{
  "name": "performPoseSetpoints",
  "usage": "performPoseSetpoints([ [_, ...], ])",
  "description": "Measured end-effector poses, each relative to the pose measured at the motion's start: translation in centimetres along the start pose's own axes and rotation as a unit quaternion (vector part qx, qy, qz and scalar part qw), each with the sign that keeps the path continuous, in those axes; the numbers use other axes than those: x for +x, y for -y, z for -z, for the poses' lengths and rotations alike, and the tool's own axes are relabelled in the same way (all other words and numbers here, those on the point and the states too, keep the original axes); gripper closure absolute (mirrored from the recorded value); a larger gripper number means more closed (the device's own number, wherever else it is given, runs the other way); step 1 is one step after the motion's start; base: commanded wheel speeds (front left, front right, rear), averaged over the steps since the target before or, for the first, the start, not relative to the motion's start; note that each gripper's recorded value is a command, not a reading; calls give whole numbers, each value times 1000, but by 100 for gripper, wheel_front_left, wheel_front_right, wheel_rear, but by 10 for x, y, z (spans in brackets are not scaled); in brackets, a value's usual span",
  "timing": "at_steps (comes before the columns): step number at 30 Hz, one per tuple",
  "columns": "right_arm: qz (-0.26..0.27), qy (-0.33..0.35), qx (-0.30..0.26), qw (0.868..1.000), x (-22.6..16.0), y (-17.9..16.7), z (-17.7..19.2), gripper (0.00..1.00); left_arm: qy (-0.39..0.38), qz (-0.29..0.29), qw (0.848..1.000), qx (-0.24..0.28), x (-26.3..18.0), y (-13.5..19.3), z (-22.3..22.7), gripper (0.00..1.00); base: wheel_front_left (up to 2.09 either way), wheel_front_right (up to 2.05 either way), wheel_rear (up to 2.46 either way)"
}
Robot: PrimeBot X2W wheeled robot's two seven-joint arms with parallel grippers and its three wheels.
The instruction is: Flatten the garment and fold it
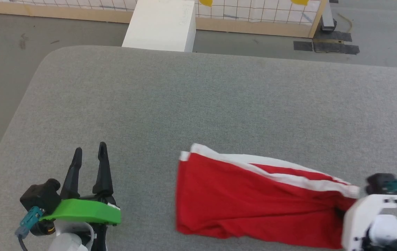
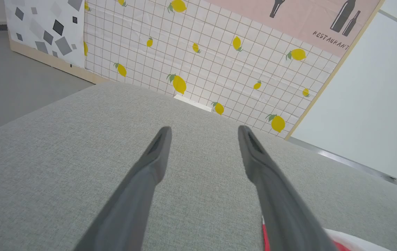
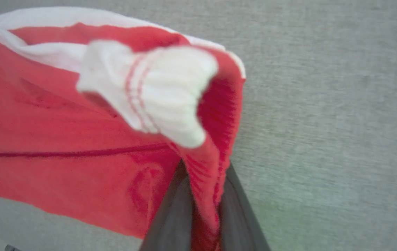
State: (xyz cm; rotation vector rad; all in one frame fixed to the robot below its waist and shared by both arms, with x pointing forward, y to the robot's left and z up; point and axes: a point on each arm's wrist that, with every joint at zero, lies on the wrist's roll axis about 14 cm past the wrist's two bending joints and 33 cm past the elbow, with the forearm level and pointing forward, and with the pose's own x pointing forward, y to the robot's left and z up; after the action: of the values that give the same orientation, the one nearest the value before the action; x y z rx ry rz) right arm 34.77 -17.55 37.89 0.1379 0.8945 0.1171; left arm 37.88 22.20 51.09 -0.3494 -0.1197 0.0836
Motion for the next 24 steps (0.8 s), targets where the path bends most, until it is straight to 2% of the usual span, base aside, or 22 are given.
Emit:
performPoseSetpoints([
  [6, 85, -14, 27, 996, -15, 70, -3, 100, -6, 4, 1000, -3, 0, 3, 4, 0, 0, 0, 0],
  [9, 138, -20, 38, 989, -25, 109, -4, 100, -9, 4, 1000, -5, 0, 3, 7, 0, 0, 0, 0],
  [13, 197, -27, 40, 979, -35, 144, -7, 100, -14, 2, 1000, -5, 0, 2, 10, 0, 0, 0, 0],
  [18, 202, -19, -10, 979, -40, 139, -24, 100, -14, 2, 1000, -6, -1, 2, 10, 0, 0, 0, 0],
  [24, 150, -34, -86, 984, -56, 98, -47, 100, -11, 10, 1000, -8, 0, 7, 9, 0, 0, 0, 0],
])
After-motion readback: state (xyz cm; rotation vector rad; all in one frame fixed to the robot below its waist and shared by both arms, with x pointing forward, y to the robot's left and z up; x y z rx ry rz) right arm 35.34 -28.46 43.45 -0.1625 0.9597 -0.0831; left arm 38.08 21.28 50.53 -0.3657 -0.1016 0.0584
